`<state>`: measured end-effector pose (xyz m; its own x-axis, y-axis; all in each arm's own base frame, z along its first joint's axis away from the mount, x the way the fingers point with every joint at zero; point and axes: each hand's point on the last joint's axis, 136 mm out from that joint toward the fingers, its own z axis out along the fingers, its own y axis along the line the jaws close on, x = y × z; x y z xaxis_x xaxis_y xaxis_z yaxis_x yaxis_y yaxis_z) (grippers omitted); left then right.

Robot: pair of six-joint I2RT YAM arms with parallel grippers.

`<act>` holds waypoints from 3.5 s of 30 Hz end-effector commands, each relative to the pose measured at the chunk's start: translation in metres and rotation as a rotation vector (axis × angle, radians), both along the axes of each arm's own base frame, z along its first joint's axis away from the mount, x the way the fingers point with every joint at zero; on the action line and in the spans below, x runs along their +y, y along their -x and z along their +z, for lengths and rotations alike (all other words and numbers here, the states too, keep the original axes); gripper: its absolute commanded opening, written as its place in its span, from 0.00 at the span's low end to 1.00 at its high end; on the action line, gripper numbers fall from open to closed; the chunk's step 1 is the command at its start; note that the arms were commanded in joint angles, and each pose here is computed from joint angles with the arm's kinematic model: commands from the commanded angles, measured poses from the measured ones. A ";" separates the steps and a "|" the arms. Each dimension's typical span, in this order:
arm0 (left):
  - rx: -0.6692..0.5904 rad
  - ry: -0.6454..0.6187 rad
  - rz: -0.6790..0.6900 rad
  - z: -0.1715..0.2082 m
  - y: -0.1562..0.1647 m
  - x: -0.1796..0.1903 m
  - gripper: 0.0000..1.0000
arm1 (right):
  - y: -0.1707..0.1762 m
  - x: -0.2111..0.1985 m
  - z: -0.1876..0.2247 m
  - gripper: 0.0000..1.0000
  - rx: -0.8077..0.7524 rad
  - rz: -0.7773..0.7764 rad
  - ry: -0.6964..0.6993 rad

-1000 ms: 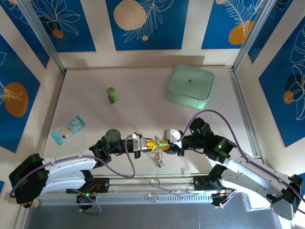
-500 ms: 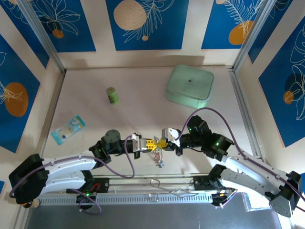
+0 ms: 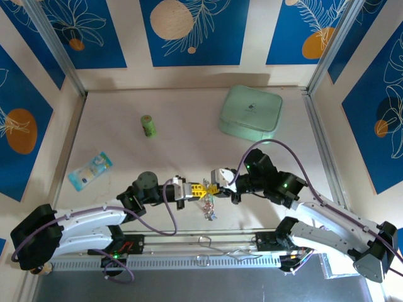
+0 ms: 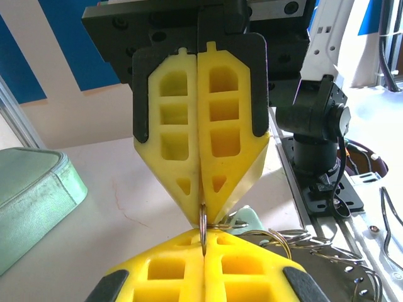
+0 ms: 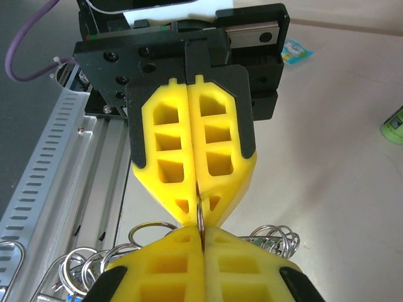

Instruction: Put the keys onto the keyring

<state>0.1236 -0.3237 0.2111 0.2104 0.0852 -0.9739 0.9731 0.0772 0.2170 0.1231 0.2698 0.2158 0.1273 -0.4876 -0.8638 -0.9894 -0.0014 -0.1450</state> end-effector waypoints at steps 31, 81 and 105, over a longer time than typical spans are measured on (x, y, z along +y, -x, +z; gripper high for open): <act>0.062 0.086 0.077 0.023 -0.009 0.000 0.00 | 0.007 -0.020 -0.005 0.43 0.180 -0.113 0.056; 0.026 0.140 -0.047 0.035 0.004 -0.013 0.00 | 0.001 -0.025 0.001 0.39 0.059 -0.121 -0.006; 0.052 -0.088 0.068 -0.002 -0.014 -0.009 0.17 | -0.006 -0.018 -0.006 0.00 0.037 -0.077 0.124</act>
<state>0.1338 -0.3327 0.2120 0.1307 0.0975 -0.9866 0.9826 0.1195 0.1420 0.1299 0.2539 0.1999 -0.0104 -0.5666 -0.8239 -0.9938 0.0967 -0.0540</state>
